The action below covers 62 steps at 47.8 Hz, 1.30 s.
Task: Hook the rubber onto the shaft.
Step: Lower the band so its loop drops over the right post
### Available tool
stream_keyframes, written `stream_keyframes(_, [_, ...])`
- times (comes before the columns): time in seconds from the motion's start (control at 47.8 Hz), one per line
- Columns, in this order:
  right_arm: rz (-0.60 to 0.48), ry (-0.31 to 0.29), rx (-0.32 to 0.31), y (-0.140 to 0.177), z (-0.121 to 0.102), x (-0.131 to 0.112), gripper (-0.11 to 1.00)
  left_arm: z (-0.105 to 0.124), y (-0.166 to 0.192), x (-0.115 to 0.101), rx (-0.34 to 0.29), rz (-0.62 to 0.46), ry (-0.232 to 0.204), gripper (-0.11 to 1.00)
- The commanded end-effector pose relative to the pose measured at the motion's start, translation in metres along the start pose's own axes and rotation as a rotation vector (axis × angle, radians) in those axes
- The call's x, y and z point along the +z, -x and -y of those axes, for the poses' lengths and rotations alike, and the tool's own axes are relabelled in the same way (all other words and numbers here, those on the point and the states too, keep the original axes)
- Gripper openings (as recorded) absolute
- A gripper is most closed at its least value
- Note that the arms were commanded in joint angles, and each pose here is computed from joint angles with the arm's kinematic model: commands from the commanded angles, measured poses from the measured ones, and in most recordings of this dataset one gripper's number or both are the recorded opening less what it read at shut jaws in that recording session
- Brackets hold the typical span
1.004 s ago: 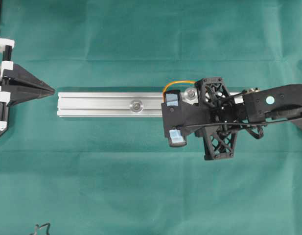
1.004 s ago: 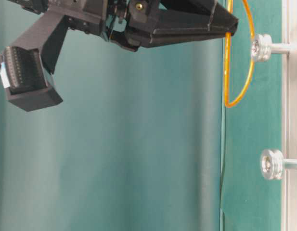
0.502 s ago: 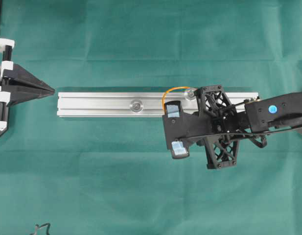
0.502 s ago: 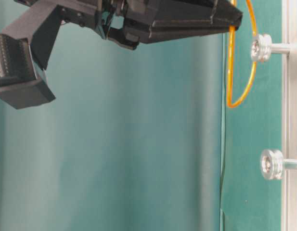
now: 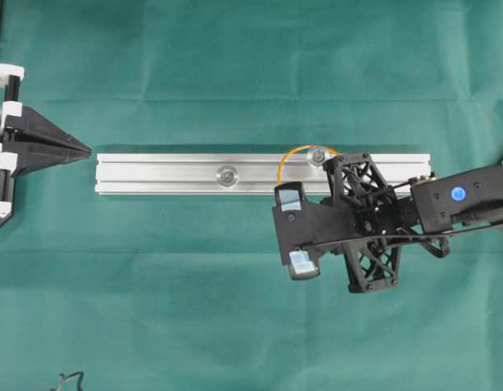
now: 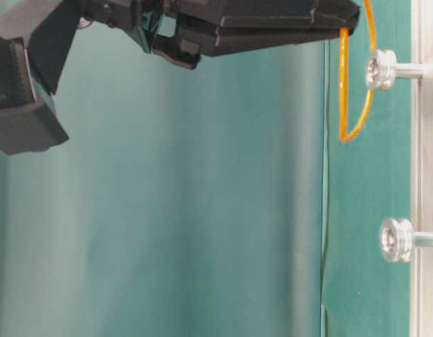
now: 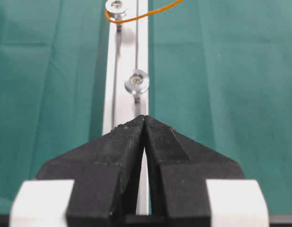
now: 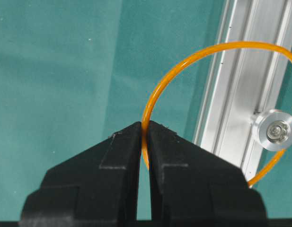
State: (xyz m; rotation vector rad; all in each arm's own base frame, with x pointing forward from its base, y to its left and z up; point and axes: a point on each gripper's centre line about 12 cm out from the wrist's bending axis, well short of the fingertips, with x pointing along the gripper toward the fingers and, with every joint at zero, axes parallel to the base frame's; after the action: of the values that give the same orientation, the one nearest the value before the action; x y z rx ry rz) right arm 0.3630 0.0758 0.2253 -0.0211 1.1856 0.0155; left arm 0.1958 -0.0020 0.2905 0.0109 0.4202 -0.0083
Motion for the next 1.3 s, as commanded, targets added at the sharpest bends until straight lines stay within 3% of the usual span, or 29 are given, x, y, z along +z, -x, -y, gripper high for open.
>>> stream_keyframes(0.0, [0.040, 0.003, 0.015, 0.010, -0.005, 0.009, 0.07, 0.000, 0.002, 0.012, 0.000, 0.026, -0.002, 0.00])
stream_keyframes(0.753, [0.040, 0.008, 0.025, 0.009, -0.012, 0.011, 0.07, 0.000, 0.002, 0.012, 0.000, 0.026, -0.002, 0.00])
stream_keyframes(1.004, [0.039, -0.117, 0.022, 0.007, -0.012, 0.014, 0.07, 0.000, 0.002, 0.012, -0.002, 0.026, -0.002, 0.00])
stream_keyframes(1.276, [0.038, -0.198, 0.025, 0.005, -0.014, 0.020, 0.07, 0.000, 0.002, 0.012, -0.002, 0.028, -0.002, 0.00])
